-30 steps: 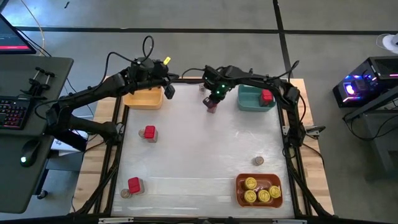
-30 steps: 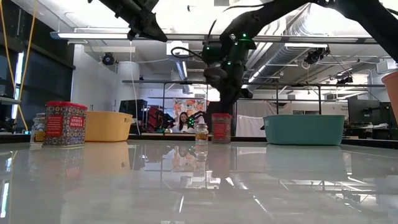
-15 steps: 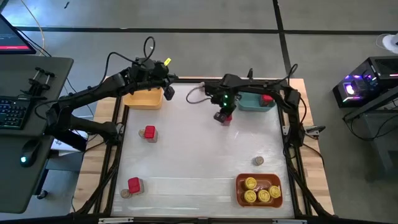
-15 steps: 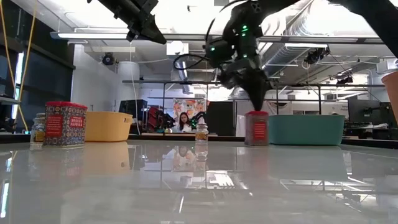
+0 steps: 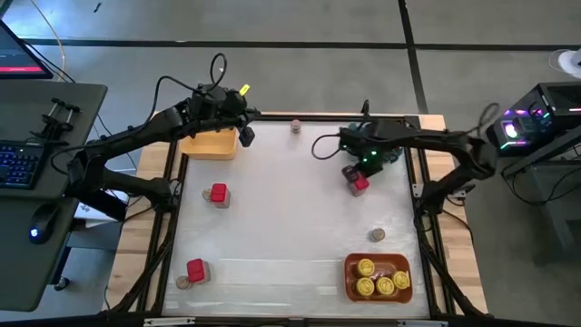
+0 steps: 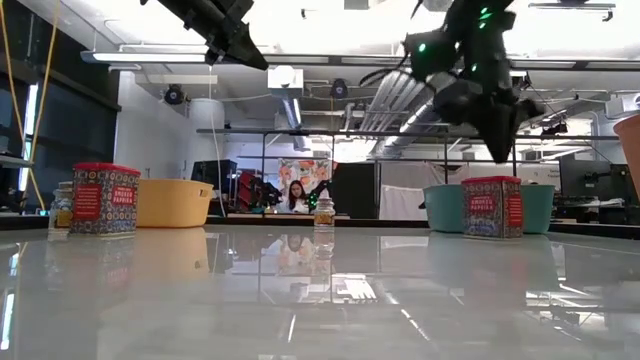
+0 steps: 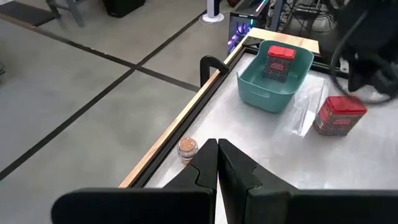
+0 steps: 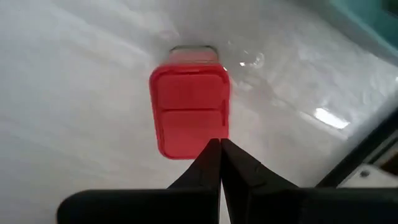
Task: Sort spices by type
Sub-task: Put the top red seasoning can into the green bin
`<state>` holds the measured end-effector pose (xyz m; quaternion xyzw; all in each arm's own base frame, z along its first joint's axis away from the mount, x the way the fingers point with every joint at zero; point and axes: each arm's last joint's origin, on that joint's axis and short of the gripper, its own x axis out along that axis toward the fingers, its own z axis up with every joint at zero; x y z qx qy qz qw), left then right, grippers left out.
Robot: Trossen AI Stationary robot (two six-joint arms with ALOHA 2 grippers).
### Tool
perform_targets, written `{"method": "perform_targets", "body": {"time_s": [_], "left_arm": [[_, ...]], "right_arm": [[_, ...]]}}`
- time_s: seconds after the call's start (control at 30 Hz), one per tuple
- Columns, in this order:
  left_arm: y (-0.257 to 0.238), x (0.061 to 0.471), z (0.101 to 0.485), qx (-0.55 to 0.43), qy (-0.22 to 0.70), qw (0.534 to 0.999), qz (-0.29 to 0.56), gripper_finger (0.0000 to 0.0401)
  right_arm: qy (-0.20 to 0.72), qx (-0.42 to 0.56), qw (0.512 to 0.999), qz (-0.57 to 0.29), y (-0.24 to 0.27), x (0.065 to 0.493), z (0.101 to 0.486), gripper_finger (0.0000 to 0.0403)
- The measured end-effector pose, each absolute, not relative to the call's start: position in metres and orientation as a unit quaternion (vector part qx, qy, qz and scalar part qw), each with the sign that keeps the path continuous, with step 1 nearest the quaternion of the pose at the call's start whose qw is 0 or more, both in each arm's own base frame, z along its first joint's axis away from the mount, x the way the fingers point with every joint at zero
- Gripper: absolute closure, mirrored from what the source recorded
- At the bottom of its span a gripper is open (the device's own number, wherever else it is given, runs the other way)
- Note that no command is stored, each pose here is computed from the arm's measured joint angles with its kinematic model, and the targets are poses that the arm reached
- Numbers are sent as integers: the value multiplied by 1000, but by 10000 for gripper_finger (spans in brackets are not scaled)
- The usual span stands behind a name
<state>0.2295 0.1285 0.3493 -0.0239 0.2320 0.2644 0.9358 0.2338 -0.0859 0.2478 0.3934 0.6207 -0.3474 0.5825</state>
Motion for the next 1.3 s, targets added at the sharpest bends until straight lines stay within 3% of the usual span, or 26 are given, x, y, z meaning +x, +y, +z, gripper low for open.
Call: {"method": "perform_targets", "body": {"time_s": [0.17,0.3,0.4,0.67,0.8,0.93,1.3], "left_arm": [[128,230,349,-25,232,937,260,401],[128,230,349,-20,233,937,259,401],[128,230,349,-17,234,937,258,401],[128,230,349,-28,234,939,252,401],[128,229,348,-29,237,938,252,401],[128,229,348,-30,237,938,252,401],[127,229,348,-39,236,937,254,401]], "right_arm": [[542,417,628,-371,-76,221,282,402],[547,392,642,-367,-73,215,287,375],[560,394,638,-353,-75,218,283,322],[587,375,650,-303,-73,242,264,134],[625,333,631,-318,-74,250,247,77],[645,332,608,-323,-79,256,234,56],[685,320,565,-329,-87,271,198,54]]}}
